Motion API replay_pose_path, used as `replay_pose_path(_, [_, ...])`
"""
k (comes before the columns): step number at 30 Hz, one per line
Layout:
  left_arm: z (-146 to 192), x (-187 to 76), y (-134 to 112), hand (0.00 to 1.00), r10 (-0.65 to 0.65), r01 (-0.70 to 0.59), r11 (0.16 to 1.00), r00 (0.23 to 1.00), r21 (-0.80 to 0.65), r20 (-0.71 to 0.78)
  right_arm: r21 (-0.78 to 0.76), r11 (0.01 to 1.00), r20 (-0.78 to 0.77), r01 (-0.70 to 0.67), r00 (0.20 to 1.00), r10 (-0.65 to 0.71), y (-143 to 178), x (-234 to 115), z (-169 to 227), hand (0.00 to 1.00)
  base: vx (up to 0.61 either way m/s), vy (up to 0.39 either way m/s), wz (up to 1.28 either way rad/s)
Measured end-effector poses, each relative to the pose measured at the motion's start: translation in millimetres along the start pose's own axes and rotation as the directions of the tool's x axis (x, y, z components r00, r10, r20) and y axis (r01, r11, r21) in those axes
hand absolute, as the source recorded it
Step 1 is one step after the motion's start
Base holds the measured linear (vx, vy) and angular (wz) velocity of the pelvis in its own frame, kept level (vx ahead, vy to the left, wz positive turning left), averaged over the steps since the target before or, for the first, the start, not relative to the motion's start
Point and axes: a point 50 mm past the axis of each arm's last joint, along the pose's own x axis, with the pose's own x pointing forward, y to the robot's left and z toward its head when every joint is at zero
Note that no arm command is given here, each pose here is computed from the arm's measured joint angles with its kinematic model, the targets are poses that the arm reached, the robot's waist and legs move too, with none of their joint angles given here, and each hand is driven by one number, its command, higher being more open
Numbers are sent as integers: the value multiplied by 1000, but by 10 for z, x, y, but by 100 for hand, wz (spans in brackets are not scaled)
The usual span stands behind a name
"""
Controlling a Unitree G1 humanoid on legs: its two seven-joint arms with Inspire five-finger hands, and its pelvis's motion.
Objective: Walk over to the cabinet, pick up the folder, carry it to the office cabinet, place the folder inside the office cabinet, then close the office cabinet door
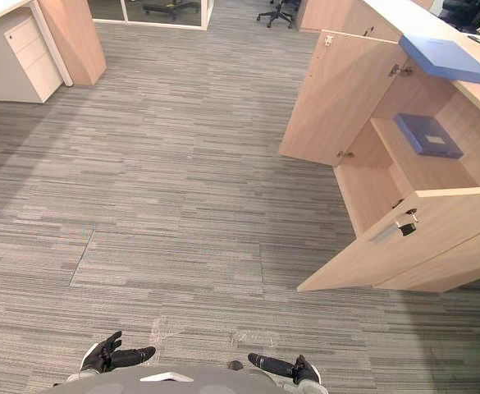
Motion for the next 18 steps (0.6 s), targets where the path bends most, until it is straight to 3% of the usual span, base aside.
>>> replay_pose_path(10, [-4,17,11,100,-13,13,1000,1000,7,-28,1,1000,-1,-7,1000,7,7,3,8,100,-17,-14,0])
replay_pose_path(18, [330,77,40,100,39,-33,997,995,-65,88,38,999,16,2,1000,-3,-3,24,101,100,8,-21,-6])
